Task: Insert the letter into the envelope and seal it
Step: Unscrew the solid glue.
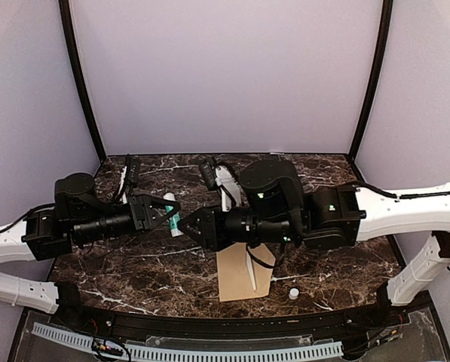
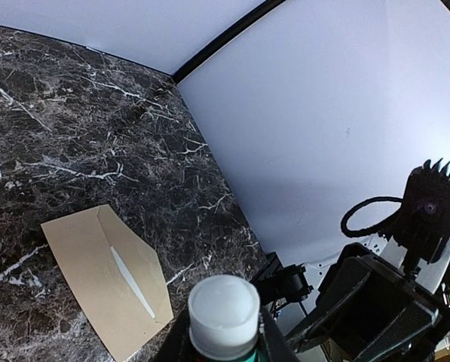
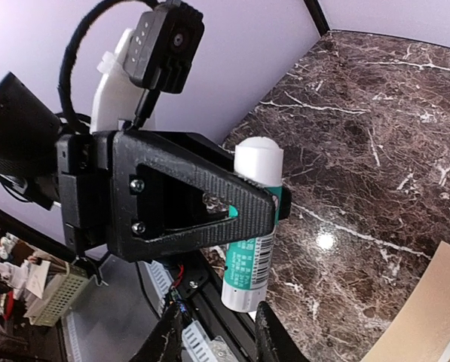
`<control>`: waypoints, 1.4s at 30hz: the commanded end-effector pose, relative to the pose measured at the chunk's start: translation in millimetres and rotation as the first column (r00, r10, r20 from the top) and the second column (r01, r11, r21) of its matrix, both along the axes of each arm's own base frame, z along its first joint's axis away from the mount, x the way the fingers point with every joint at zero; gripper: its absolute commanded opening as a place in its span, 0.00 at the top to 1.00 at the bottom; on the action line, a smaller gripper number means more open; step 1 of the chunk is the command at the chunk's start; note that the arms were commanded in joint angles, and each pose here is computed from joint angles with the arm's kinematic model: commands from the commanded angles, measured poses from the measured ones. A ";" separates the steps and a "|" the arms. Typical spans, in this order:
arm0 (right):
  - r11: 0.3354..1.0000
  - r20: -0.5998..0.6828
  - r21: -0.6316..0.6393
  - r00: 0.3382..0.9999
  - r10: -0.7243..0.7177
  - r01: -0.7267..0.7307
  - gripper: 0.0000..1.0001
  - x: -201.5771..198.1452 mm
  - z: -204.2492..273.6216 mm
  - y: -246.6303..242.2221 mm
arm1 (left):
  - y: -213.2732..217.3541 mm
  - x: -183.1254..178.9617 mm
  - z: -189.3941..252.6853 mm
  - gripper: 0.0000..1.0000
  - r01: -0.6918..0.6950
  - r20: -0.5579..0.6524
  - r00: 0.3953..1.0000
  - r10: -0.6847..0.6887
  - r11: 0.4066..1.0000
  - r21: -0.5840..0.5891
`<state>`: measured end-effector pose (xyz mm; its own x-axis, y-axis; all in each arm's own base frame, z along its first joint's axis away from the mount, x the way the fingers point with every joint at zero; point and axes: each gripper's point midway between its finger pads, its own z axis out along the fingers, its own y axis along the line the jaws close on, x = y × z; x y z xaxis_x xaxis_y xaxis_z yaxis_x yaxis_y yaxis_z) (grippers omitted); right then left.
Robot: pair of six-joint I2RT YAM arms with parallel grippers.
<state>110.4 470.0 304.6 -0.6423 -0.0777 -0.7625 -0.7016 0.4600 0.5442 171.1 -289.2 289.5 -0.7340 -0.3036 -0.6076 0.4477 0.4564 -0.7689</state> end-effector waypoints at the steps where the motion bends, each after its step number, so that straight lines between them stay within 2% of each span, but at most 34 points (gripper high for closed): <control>1: 0.992 0.028 -0.114 0.998 -0.048 0.051 0.73 1.9 -14.9 3.1 | 2.2 4.9 -3.2 1.00 -0.030 -0.029 0.999 0.030 1.000 -0.009; 7: 0.981 0.040 -0.178 0.997 -0.069 0.075 0.72 4.2 -24.0 6.1 | -2.3 4.6 -9.0 1.00 -0.019 -0.043 0.999 0.019 1.000 -0.017; 12: 0.980 0.040 -0.188 0.997 -0.061 0.068 0.62 3.6 -26.7 12.2 | -5.5 4.8 -10.3 1.00 -0.010 -0.046 0.999 0.009 1.000 -0.021; 18: 0.970 0.052 -0.228 0.996 -0.071 0.081 0.61 5.5 -34.3 17.4 | -8.2 4.6 -7.7 1.00 0.000 -0.040 0.999 -0.001 0.999 -0.032; 20: 0.966 0.060 -0.244 0.995 -0.076 0.089 0.63 6.7 -36.5 18.2 | -8.7 4.3 -8.5 1.00 0.002 -0.042 0.999 -0.003 1.000 -0.031; 23: 0.965 0.065 -0.250 0.996 -0.068 0.082 0.72 5.9 -38.3 21.8 | -9.0 3.9 -9.4 1.00 0.004 -0.044 0.999 -0.006 0.999 -0.033; 25: 0.965 0.067 -0.250 0.996 -0.064 0.079 0.75 5.8 -38.1 23.9 | -9.0 3.9 -9.6 1.00 0.004 -0.042 0.999 -0.006 0.999 -0.034; 35: 0.967 0.070 -0.234 0.994 -0.085 0.099 0.77 8.0 -37.9 22.7 | -16.3 -1.3 -9.4 1.00 0.053 -0.043 0.998 -0.055 0.998 -0.044; 38: 0.974 0.065 -0.202 0.994 -0.093 0.104 0.85 8.4 -34.7 20.2 | -20.1 -5.5 -4.0 1.00 0.085 -0.031 0.996 -0.087 0.994 -0.069; 42: 0.992 0.035 -0.092 0.996 -0.079 0.082 0.94 6.0 -17.9 14.6 | -23.6 -12.2 5.5 1.00 0.136 0.017 0.991 -0.135 0.985 -0.102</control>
<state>119.5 484.7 249.3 -0.6347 -0.2161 -0.7419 -0.6607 0.6496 0.3761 174.1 -302.3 276.8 -0.7679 -0.2994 -0.5663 0.4265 0.4207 -0.8007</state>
